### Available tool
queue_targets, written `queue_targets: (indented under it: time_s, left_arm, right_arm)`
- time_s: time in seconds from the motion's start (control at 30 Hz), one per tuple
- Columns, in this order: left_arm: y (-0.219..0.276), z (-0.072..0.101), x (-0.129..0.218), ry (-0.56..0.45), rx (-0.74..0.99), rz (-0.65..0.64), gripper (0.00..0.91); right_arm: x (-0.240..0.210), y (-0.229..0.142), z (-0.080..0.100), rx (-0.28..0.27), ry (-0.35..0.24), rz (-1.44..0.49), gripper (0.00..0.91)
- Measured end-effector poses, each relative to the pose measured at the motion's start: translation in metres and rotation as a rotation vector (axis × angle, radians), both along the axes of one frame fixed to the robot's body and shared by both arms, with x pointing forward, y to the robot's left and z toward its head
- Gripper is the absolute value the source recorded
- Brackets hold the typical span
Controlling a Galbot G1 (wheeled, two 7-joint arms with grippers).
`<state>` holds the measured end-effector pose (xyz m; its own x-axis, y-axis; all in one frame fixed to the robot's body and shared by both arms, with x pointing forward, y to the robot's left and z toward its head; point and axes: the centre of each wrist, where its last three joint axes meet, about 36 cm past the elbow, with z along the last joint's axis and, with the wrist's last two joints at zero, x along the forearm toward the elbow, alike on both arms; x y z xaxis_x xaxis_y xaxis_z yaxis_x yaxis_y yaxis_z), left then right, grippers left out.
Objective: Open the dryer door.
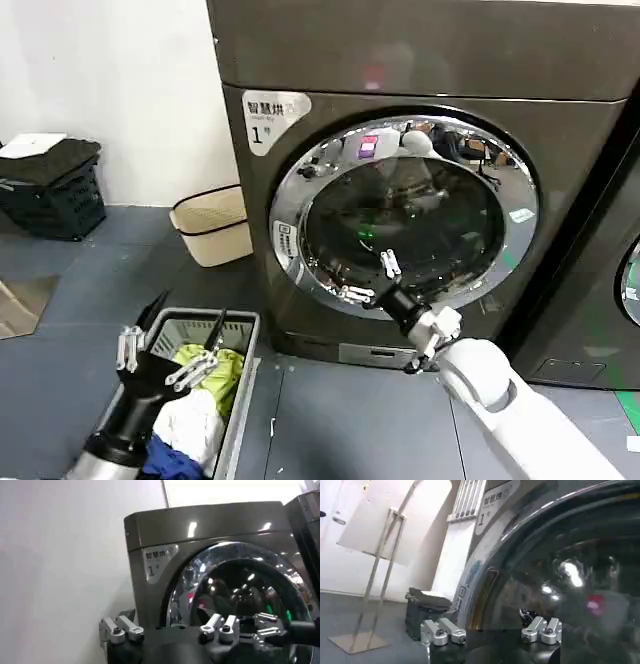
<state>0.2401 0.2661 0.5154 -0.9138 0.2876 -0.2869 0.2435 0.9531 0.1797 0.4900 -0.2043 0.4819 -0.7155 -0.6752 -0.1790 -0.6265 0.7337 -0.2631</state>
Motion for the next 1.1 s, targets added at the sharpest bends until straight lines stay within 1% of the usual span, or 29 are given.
queue_targets:
  time_s: [0.47, 1.1]
  left_arm:
    - [0.000, 0.000, 0.000, 0.000, 0.004, -0.004, 0.907]
    - [0.001, -0.001, -0.003, -0.001, 0.018, -0.010, 0.907]
  right_arm:
    - [0.024, 0.029, -0.001, -0.013, 0.006, 0.033, 0.907]
    - [0.049, 0.047, -0.001, -0.039, 0.009, 0.065, 0.907]
